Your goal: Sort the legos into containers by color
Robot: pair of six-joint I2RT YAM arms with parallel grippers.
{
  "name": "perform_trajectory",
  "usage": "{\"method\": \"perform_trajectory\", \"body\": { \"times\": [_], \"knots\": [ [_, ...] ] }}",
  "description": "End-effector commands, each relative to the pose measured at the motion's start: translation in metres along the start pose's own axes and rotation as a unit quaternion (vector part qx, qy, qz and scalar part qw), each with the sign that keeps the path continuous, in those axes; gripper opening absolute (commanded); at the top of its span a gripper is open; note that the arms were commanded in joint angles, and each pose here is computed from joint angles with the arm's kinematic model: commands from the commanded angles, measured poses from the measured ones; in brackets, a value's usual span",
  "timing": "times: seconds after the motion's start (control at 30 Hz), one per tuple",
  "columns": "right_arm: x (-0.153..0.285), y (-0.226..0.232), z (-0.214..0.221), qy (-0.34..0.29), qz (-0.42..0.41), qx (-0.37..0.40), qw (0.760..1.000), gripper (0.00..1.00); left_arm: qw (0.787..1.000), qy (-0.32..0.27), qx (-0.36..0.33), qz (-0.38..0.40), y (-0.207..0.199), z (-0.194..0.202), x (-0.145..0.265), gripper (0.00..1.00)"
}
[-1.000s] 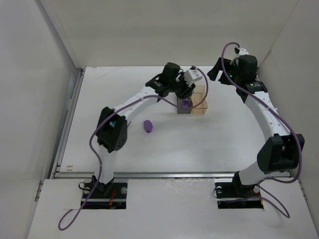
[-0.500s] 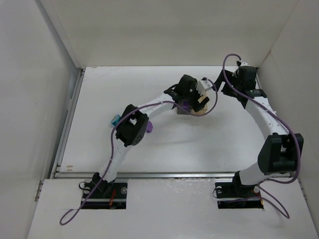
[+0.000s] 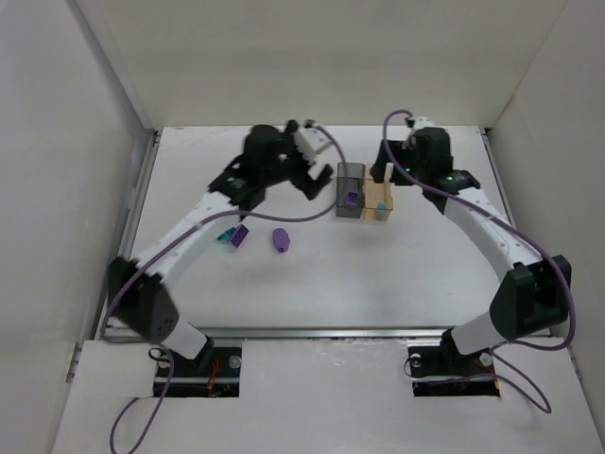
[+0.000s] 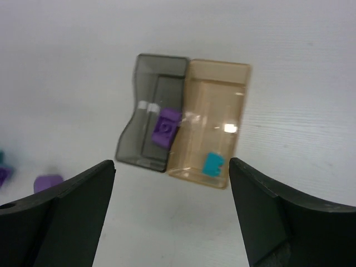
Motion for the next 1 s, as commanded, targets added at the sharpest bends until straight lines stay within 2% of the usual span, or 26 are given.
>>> {"method": "perform_trajectory", "body": {
  "times": [0.0,0.03,0.07,0.1,0.13,0.17,0.2,0.3,0.33,0.4,0.43,0.5,0.57,0.7,0.8,0.87,0.93,0.97],
  "knots": [
    [0.001,0.076,0.025,0.029,-0.09,0.116,0.989,0.88,0.992,0.029,0.045,-0.117,0.039,0.035,0.078,1.0],
    [-0.002,0.094,0.028,0.041,-0.11,0.125,0.985,0.88,0.987,0.039,0.05,-0.149,0.046,0.048,0.094,1.0],
    [-0.02,0.099,0.056,0.092,-0.103,0.141,0.98,0.88,0.98,0.039,0.045,-0.188,0.051,0.049,0.121,1.0],
    [-0.019,0.129,0.067,0.104,-0.127,0.161,0.973,0.88,0.964,0.086,0.065,-0.243,0.061,0.087,0.141,1.0],
    [-0.023,0.14,0.081,0.121,-0.127,0.173,0.969,0.88,0.955,0.103,0.067,-0.271,0.064,0.1,0.155,1.0],
    [-0.027,0.149,0.093,0.132,-0.123,0.185,0.966,0.93,0.945,0.118,0.073,-0.295,0.065,0.111,0.167,1.0],
    [-0.037,0.154,0.113,0.156,-0.115,0.187,0.963,0.94,0.928,0.139,0.081,-0.336,0.062,0.127,0.184,1.0],
    [-0.043,0.181,0.145,0.188,-0.129,0.175,0.958,0.98,0.902,0.158,0.083,-0.393,0.058,0.145,0.208,1.0],
    [-0.045,0.186,0.151,0.192,-0.131,0.173,0.957,0.98,0.891,0.179,0.088,-0.407,0.052,0.163,0.214,1.0],
    [-0.049,0.202,0.171,0.209,-0.14,0.188,0.95,1.0,0.879,0.171,0.093,-0.436,0.051,0.168,0.219,1.0],
    [-0.05,0.206,0.179,0.217,-0.141,0.193,0.946,1.0,0.865,0.181,0.099,-0.457,0.047,0.177,0.225,1.0],
    [-0.049,0.224,0.195,0.222,-0.153,0.208,0.94,1.0,0.855,0.187,0.108,-0.472,0.044,0.186,0.227,1.0],
    [-0.06,0.221,0.216,0.245,-0.142,0.217,0.934,1.0,0.841,0.202,0.115,-0.488,0.04,0.196,0.232,1.0],
    [-0.08,0.219,0.226,0.245,-0.118,0.217,0.938,1.0,0.825,0.209,0.124,-0.51,0.033,0.204,0.24,1.0],
    [-0.087,0.22,0.239,0.25,-0.118,0.216,0.937,1.0,0.823,0.206,0.14,-0.511,0.027,0.209,0.24,1.0],
    [-0.093,0.226,0.241,0.24,-0.111,0.217,0.94,0.94,0.822,0.203,0.144,-0.512,0.026,0.208,0.241,1.0],
    [-0.102,0.216,0.254,0.255,-0.087,0.226,0.936,0.88,0.823,0.198,0.156,-0.509,0.023,0.211,0.238,1.0],
    [-0.103,0.216,0.26,0.256,-0.083,0.231,0.935,0.8,0.826,0.195,0.156,-0.505,0.022,0.209,0.239,1.0]
  ]
}}
Point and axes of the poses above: each gripper's point midway between its finger pads, its own x axis back along the fingers, its own y axis along the line the jaws close on, z = x × y, the point moved 5 cm from there along x, back along the fingers, and after that the axes turned 8 degrees about -x, right-handed, at the moved point
